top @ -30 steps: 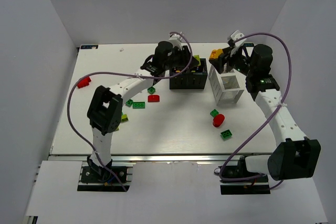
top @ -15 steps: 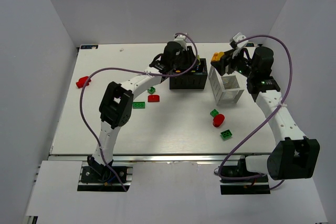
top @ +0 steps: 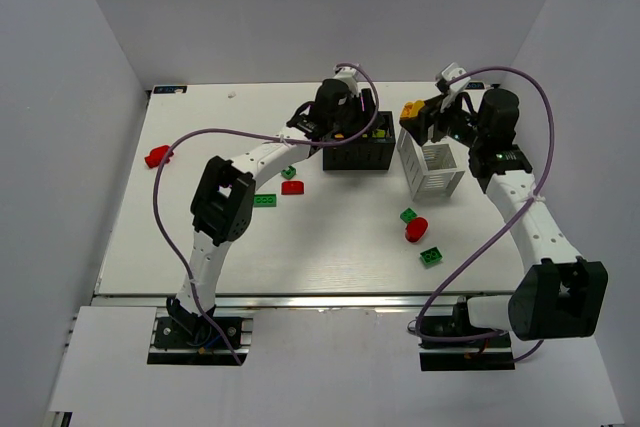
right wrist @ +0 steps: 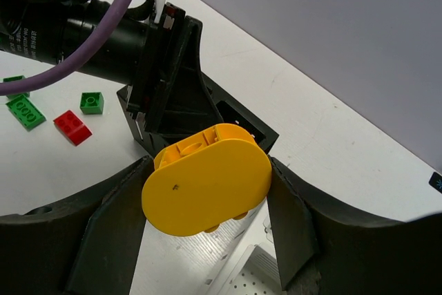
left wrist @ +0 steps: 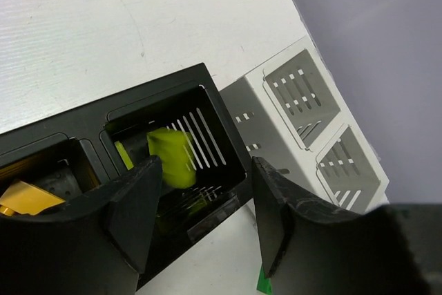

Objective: Sort the legos into containers by color

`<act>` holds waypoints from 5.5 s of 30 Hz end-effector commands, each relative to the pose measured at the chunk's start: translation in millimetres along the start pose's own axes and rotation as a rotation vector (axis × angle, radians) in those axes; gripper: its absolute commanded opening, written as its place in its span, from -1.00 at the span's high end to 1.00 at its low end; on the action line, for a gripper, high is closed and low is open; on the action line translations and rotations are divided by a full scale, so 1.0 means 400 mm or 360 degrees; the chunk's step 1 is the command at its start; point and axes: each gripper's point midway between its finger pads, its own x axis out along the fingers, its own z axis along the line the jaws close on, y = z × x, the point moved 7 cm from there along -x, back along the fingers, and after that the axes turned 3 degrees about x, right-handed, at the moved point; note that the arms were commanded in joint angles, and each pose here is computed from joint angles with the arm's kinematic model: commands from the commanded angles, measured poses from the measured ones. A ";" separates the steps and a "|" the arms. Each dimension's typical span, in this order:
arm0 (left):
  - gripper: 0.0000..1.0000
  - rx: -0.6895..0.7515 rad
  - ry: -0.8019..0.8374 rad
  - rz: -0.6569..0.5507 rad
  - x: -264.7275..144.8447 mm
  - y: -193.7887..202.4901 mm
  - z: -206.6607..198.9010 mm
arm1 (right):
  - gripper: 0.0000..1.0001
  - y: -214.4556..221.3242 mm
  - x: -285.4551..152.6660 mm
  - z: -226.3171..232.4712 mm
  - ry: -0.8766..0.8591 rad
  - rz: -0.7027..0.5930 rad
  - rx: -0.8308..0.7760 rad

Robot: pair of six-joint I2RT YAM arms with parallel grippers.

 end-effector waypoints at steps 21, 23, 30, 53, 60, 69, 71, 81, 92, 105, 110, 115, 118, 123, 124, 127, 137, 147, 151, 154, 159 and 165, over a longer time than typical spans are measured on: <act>-0.50 -0.0291 -0.0883 -0.0345 -0.710 -0.002 0.180 | 1.00 0.034 0.293 0.106 -0.0389 0.0150 -0.0008; -0.56 -0.0338 -0.0965 -0.0303 -0.742 0.059 0.207 | 1.00 0.053 0.340 0.107 -0.0375 0.0184 -0.0015; -0.64 -0.0521 -0.1054 -0.0397 -0.830 0.145 0.223 | 0.98 0.085 0.438 0.083 -0.0332 0.0247 -0.0035; -0.73 -0.0473 -0.1158 -0.0405 -0.866 0.126 0.223 | -0.23 0.150 0.509 0.085 -0.0326 0.0309 -0.0119; -0.80 -0.0453 -0.1191 -0.0408 -0.869 0.111 0.223 | -0.79 0.097 0.477 0.094 -0.0359 0.0235 -0.0183; -0.76 -0.0420 -0.1202 -0.0311 -0.848 0.111 0.230 | -0.79 0.032 0.382 0.086 -0.0312 0.0098 -0.0260; -0.58 -0.0427 -0.1197 -0.0280 -0.845 0.120 0.233 | -0.79 0.030 0.356 0.097 -0.0468 0.0099 -0.0245; 0.38 -0.0579 -0.1233 0.0025 -0.835 0.245 0.260 | 0.22 0.044 0.163 0.157 -0.0857 0.0081 -0.0239; -0.59 -0.0654 -0.1383 0.0241 -0.801 0.312 0.299 | -0.60 0.066 0.089 0.167 -0.0617 0.0160 -0.0178; -0.61 -0.0630 -0.1455 0.0327 -0.775 0.338 0.330 | -0.01 0.162 0.005 0.191 -0.0525 0.0366 0.0008; -0.60 -0.0612 -0.1487 0.0384 -0.762 0.352 0.352 | -0.04 0.187 -0.017 0.209 -0.0531 0.0386 0.0038; -0.59 -0.0559 -0.1550 0.0452 -0.751 0.356 0.374 | -0.06 0.196 -0.018 0.207 -0.0527 0.0396 0.0022; -0.59 -0.0531 -0.1588 0.0480 -0.750 0.360 0.384 | -0.06 0.193 -0.014 0.206 -0.0532 0.0386 0.0020; -0.59 -0.0482 -0.1630 0.0475 -0.747 0.366 0.402 | -0.08 0.193 -0.008 0.205 -0.0538 0.0380 0.0032; -0.59 -0.0474 -0.1640 0.0482 -0.746 0.370 0.407 | -0.08 0.194 -0.007 0.203 -0.0538 0.0383 0.0038; -0.59 -0.0440 -0.1653 0.0482 -0.739 0.376 0.420 | -0.09 0.195 -0.005 0.202 -0.0542 0.0381 0.0045; -0.57 -0.0352 -0.1686 0.0556 -0.712 0.388 0.453 | -0.10 0.182 0.003 0.196 -0.0538 0.0370 0.0044; -0.33 -0.0337 -0.1661 0.0576 -0.695 0.395 0.470 | -0.10 0.180 0.009 0.192 -0.0541 0.0378 0.0044; -0.22 -0.0337 -0.1649 0.0581 -0.700 0.403 0.469 | -0.10 0.181 0.010 0.191 -0.0547 0.0382 0.0050; -0.12 -0.0337 -0.1622 0.0577 -0.704 0.407 0.466 | -0.10 0.180 0.011 0.191 -0.0556 0.0384 0.0051; 0.00 -0.0336 -0.1458 0.0492 -0.701 0.377 0.436 | -0.10 0.175 0.015 0.195 -0.0583 0.0382 0.0069; 0.01 -0.0319 -0.1247 0.0452 -0.707 0.360 0.398 | -0.10 0.174 0.025 0.203 -0.0644 0.0383 0.0126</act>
